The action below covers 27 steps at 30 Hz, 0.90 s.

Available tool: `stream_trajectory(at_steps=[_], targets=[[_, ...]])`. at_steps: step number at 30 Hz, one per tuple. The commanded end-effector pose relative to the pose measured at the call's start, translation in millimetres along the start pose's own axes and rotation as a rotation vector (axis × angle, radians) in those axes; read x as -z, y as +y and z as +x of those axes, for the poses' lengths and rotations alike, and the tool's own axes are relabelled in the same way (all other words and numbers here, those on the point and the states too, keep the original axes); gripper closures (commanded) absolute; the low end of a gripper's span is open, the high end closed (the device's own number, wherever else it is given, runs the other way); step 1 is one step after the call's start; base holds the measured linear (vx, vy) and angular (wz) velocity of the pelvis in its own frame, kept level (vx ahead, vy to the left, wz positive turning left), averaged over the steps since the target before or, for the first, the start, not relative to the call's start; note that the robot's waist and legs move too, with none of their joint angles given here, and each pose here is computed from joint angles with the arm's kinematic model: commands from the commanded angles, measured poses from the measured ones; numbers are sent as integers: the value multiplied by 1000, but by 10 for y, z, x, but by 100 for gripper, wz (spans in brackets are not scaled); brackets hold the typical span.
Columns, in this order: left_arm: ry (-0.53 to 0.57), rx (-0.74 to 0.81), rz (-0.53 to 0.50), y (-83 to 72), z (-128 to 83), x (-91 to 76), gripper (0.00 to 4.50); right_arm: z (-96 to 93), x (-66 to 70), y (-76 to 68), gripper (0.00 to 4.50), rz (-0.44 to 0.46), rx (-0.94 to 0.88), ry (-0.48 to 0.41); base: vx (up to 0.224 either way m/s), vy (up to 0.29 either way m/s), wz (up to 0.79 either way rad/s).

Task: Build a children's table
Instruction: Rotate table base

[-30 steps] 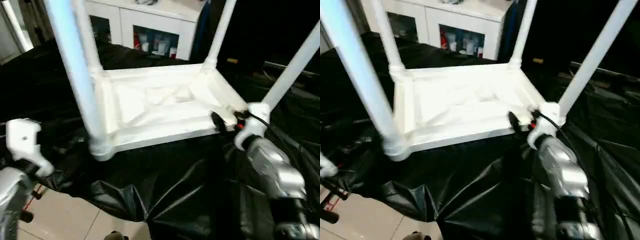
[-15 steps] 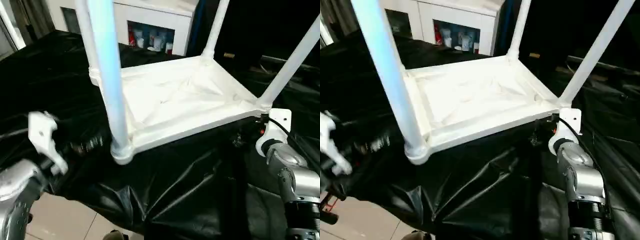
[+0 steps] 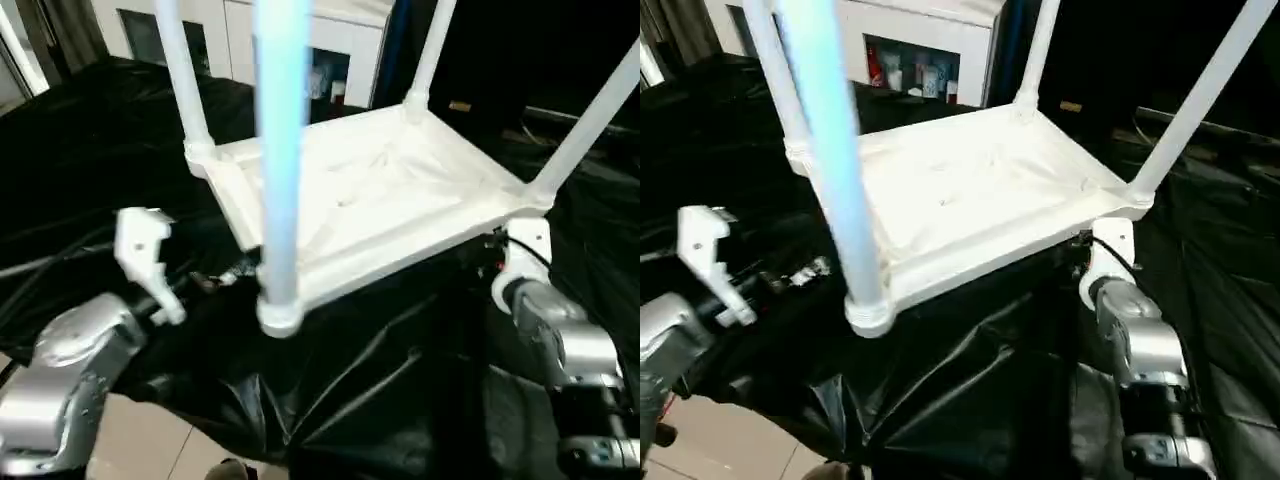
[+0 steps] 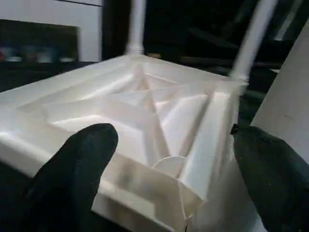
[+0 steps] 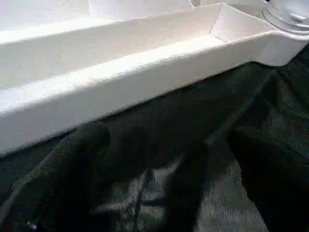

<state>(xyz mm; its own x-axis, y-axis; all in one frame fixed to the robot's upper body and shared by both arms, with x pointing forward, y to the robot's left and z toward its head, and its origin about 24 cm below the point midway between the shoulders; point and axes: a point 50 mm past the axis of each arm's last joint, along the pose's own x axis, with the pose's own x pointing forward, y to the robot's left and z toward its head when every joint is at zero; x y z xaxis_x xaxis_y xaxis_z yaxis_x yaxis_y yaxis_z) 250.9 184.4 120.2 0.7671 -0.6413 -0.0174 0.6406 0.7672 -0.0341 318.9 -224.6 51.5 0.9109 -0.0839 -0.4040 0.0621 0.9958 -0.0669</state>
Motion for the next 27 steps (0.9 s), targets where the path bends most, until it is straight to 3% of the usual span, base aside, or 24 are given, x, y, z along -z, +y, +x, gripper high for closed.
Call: stream_trajectory(at_steps=[1,9,11,14,15,21,27], targets=[[1,96,-19,-109,85,-2,5,22,-8,-40,0,-5,23,8,0,0,0],[-19,236,-33,-291,237,-99,5,111,11,35,0,-28,8,28,0,0,0],[-11,291,-63,-339,202,-92,5,94,-135,-25,0,34,29,-53,0,0,0],[0,293,-71,-327,179,-67,5,86,-168,-51,0,48,34,-69,0,0,0],[60,279,-92,-261,78,43,5,69,-186,-117,0,36,45,-77,0,0,0],[172,327,-102,-257,-147,166,5,78,-97,-252,0,-1,88,-39,0,0,0],[120,401,-55,-397,-69,60,5,145,-62,-161,0,-20,46,-18,0,0,0]])
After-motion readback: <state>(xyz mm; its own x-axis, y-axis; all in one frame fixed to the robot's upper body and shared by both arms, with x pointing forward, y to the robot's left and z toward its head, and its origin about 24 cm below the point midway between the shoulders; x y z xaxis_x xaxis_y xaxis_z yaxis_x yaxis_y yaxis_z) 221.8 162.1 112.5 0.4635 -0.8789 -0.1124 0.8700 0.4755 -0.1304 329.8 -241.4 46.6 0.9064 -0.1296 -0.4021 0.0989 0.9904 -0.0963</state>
